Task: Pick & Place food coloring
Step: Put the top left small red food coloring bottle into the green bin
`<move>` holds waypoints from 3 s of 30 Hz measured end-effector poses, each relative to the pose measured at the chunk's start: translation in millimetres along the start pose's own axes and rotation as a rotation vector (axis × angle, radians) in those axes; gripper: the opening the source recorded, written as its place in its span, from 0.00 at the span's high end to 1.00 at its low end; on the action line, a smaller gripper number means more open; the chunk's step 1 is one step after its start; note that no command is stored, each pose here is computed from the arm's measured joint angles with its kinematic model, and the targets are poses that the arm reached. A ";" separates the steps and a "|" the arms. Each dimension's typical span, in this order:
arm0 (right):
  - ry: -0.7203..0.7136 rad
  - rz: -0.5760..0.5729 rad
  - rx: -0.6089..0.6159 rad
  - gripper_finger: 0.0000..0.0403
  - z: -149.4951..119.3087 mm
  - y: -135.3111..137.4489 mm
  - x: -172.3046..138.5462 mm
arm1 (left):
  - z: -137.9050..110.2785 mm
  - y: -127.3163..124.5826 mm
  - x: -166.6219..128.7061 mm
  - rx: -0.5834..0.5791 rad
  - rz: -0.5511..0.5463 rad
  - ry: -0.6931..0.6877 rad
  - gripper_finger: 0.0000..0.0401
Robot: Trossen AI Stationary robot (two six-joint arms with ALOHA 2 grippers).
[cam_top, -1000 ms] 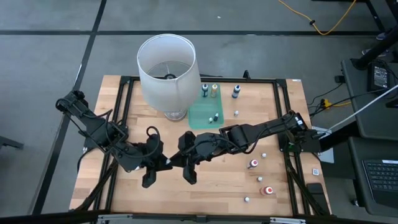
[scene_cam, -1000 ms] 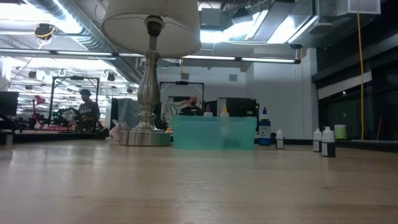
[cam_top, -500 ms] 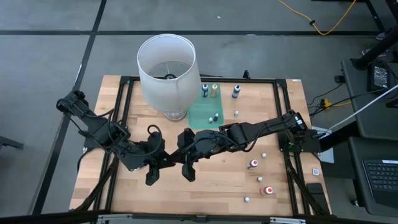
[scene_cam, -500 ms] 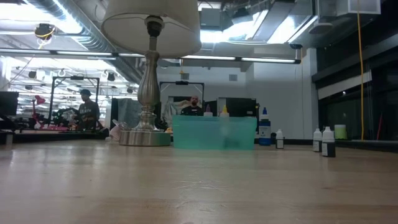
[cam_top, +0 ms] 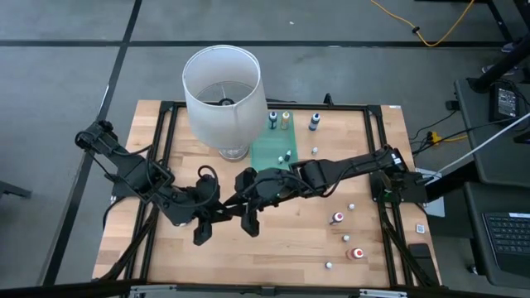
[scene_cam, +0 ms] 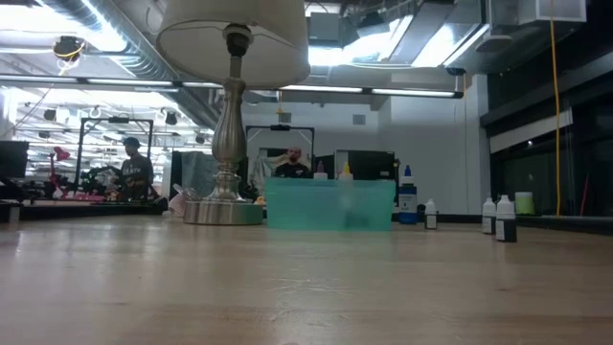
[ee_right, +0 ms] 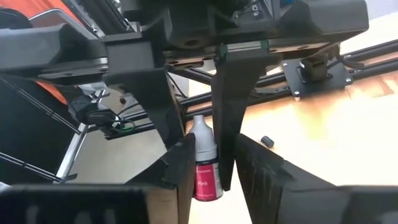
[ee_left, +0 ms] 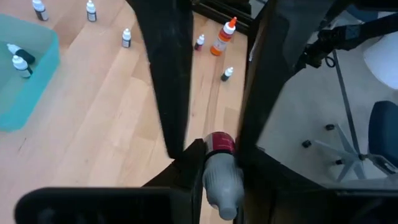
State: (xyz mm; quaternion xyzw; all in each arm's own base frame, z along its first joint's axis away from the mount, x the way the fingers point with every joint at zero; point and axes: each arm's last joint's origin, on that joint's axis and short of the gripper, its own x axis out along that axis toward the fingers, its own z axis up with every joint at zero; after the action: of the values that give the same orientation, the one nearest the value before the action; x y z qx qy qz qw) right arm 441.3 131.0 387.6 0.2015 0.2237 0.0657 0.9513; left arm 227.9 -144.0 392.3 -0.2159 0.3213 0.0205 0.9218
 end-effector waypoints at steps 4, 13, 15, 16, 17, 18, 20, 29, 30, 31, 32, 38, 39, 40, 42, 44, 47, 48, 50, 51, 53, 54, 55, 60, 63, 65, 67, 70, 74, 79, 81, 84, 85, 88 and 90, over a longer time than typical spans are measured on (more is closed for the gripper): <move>0.012 0.019 -0.022 0.71 1.0 -1.1 -1.3 | -0.8 -0.8 -0.5 -0.005 -0.010 0.009 0.83; -0.036 0.113 -0.209 0.71 16.7 14.8 -37.7 | -2.7 -2.5 -0.7 -0.094 -0.072 0.081 0.83; -0.064 0.131 -0.274 0.71 21.1 22.3 -52.3 | -1.8 -3.4 -0.8 -0.128 -0.088 0.083 0.83; -0.075 0.142 -0.309 0.71 22.0 27.0 -59.0 | -1.0 -4.4 -0.8 -0.144 -0.102 0.080 0.83; -0.087 0.154 -0.344 0.71 22.5 32.2 -65.5 | 0.3 -5.8 -0.8 -0.157 -0.121 0.075 0.83; -0.098 0.165 -0.385 0.71 22.0 38.6 -71.9 | 2.7 -7.3 -0.7 -0.171 -0.145 0.061 0.83; -0.130 0.182 -0.481 0.71 20.3 51.8 -83.4 | 9.2 -11.1 -0.7 -0.205 -0.206 0.024 0.83; -0.358 -0.053 -0.745 0.71 7.5 108.5 -121.7 | 54.5 -27.6 -13.2 -0.324 -0.563 -0.300 0.83; -0.375 -0.092 -0.774 0.71 6.3 112.8 -124.5 | 58.5 -27.3 -14.6 -0.334 -0.583 -0.330 0.83; -0.386 -0.128 -0.796 0.71 4.9 116.2 -126.5 | 62.1 -26.6 -15.5 -0.343 -0.598 -0.355 0.83; -0.398 -0.166 -0.821 0.71 3.8 119.2 -128.2 | 65.2 -25.6 -16.1 -0.350 -0.607 -0.376 0.83; -0.411 -0.194 -0.824 0.68 10.0 125.8 -143.3 | 74.3 -17.8 -14.9 -0.390 -0.557 -0.458 0.83; -0.409 -0.192 -0.803 0.66 12.2 125.6 -146.5 | 75.2 -16.7 -14.5 -0.395 -0.545 -0.468 0.83; -0.406 -0.190 -0.783 0.65 13.9 125.3 -149.4 | 75.9 -15.8 -14.3 -0.400 -0.535 -0.477 0.83; -0.386 -0.198 -0.778 0.60 15.2 124.1 -153.1 | 77.5 -13.9 -13.8 -0.406 -0.518 -0.495 0.83; -0.375 -0.200 -0.787 0.56 14.8 123.6 -153.6 | 78.9 -13.0 -14.1 -0.402 -0.501 -0.520 0.83; -0.363 -0.208 -0.788 0.51 13.8 121.9 -147.6 | 81.5 -13.3 -16.3 -0.401 -0.502 -0.563 0.83; -0.357 -0.214 -0.792 0.50 13.5 120.8 -144.2 | 82.8 -13.0 -16.8 -0.399 -0.507 -0.573 0.83; -0.351 -0.235 -0.797 0.49 14.2 117.6 -139.0 | 84.3 -11.8 -16.7 -0.398 -0.511 -0.578 0.83; -0.353 -0.248 -0.793 0.49 15.6 115.7 -138.2 | 84.4 -11.7 -16.7 -0.397 -0.512 -0.576 0.83; -0.363 -0.264 -0.783 0.49 19.6 111.8 -138.6 | 84.5 -11.7 -16.6 -0.397 -0.515 -0.574 0.83; -0.363 -0.270 -0.778 0.50 21.1 109.8 -138.8 | 84.5 -11.7 -16.6 -0.397 -0.515 -0.574 0.83; -0.361 -0.276 -0.778 0.50 22.0 108.1 -138.4 | 84.4 -11.8 -16.7 -0.396 -0.516 -0.573 0.83; -0.353 -0.269 -0.771 0.51 24.4 103.1 -135.3 | 84.3 -12.0 -16.8 -0.397 -0.515 -0.575 0.83; -0.350 -0.267 -0.759 0.51 24.4 102.4 -135.0 | 85.5 -12.6 -18.0 -0.402 -0.527 -0.589 0.83; -0.350 -0.268 -0.760 0.51 24.2 102.1 -132.8 | 85.7 -13.0 -18.4 -0.395 -0.537 -0.588 0.83; -0.347 -0.278 -0.764 0.51 23.2 102.2 -130.6 | 85.7 -13.0 -18.3 -0.394 -0.537 -0.588 0.83; -0.337 -0.294 -0.768 0.51 21.6 101.1 -124.4 | 85.3 -13.1 -17.7 -0.391 -0.534 -0.585 0.83; -0.323 -0.345 -0.771 0.51 20.2 97.4 -116.2 | 85.2 -13.4 -17.9 -0.390 -0.539 -0.584 0.83; -0.317 -0.358 -0.777 0.51 20.9 95.2 -115.3 | 84.5 -15.1 -18.9 -0.390 -0.550 -0.585 0.83; -0.322 -0.378 -0.773 0.51 21.3 95.0 -115.5 | 83.5 -14.6 -17.8 -0.386 -0.537 -0.575 0.83; -0.323 -0.381 -0.774 0.51 21.5 95.1 -115.6 | 83.1 -14.3 -17.3 -0.386 -0.529 -0.572 0.83; -0.323 -0.381 -0.774 0.51 21.4 95.0 -115.6 | 83.1 -14.2 -17.3 -0.386 -0.527 -0.573 0.83; -0.323 -0.381 -0.774 0.51 21.4 95.0 -115.5 | 81.8 -12.8 -15.6 -0.388 -0.493 -0.568 0.83; -0.323 -0.382 -0.774 0.51 21.4 95.0 -115.5 | 80.3 -11.0 -13.5 -0.390 -0.451 -0.563 0.83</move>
State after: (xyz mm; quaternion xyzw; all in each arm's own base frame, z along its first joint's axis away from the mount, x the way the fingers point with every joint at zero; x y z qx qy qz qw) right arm 344.7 185.0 490.4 -0.2058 0.0649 -0.0645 0.9743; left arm 266.0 -119.6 460.9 -0.4375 -0.0091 -0.0632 0.8970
